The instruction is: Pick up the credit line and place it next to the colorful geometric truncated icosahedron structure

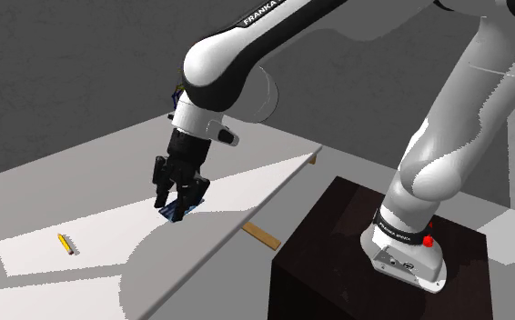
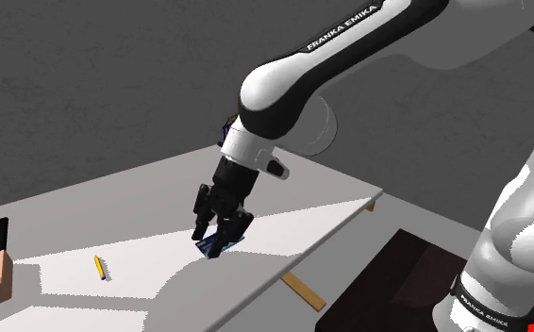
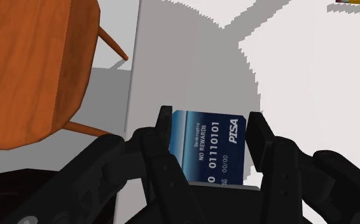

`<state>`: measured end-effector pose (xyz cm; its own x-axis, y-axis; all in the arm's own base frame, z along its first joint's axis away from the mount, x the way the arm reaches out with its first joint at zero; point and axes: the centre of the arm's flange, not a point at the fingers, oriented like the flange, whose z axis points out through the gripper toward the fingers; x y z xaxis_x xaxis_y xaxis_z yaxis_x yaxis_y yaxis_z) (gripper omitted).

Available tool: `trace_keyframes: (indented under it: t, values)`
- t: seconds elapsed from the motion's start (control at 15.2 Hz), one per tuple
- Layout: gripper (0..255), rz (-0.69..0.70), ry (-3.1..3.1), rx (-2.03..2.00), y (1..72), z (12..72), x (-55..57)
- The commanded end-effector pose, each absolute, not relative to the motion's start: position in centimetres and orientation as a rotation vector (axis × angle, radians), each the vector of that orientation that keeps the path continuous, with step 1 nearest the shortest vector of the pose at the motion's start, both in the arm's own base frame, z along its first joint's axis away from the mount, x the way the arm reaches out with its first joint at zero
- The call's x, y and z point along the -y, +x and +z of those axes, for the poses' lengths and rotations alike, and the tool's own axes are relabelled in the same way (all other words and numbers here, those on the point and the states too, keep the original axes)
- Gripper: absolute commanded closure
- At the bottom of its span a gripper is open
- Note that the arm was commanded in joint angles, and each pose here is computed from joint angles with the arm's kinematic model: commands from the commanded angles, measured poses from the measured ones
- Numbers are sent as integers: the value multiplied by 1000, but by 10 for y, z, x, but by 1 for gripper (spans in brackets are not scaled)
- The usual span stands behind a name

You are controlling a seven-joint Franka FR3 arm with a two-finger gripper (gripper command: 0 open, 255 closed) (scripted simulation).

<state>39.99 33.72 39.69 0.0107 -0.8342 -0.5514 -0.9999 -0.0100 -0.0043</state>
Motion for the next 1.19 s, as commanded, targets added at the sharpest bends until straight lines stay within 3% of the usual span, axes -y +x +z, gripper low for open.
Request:
trace_keyframes:
  t: [0.0, 1.12]
  values:
    - [255, 567, -1900, -1878, 399, 407, -338]
    - [255, 567, -1900, -1878, 399, 497, -338]
